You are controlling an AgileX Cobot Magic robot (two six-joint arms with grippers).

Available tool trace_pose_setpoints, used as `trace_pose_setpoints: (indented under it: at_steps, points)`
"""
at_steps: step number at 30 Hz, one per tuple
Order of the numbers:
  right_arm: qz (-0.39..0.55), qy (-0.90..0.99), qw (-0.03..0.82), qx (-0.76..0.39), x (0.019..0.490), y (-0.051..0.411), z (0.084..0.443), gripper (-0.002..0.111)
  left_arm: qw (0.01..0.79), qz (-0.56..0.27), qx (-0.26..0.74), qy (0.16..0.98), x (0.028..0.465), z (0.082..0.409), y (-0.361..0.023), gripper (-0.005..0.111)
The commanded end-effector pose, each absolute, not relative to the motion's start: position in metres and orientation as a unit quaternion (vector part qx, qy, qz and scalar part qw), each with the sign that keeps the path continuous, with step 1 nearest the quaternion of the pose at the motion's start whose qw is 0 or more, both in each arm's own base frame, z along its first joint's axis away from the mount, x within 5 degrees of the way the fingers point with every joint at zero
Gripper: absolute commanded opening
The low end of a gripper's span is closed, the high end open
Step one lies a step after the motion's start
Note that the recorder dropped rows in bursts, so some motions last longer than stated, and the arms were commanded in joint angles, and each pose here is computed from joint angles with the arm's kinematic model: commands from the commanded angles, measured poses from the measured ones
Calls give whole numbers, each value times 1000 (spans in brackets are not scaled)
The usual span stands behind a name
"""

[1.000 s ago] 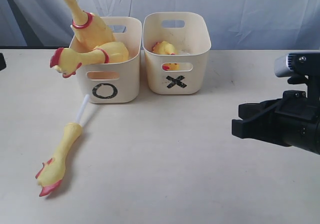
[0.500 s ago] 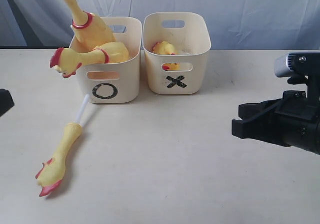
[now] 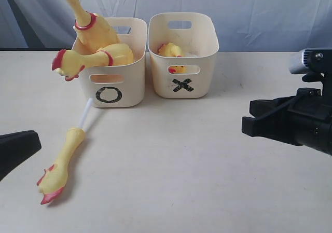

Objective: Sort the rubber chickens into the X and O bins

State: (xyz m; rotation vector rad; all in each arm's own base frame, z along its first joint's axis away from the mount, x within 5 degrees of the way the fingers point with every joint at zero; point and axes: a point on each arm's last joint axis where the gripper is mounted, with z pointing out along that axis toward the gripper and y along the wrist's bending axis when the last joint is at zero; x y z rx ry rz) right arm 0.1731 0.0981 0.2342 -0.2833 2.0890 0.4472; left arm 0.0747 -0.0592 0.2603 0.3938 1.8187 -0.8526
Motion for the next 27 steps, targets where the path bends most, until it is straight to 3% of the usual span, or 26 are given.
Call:
trace_pose_setpoints:
  at_steps: [1, 21, 27]
  points:
    - [181, 851, 480, -114, 173, 97, 235, -1, 525, -357, 165, 755, 74, 260, -60, 0]
    - [182, 854, 474, -116, 172, 97, 234, -1, 532, -353, 161, 752, 75, 261, -59, 0]
    - [202, 872, 434, -108, 167, 99, 229, -1, 501, -389, 226, 739, 64, 260, -71, 0]
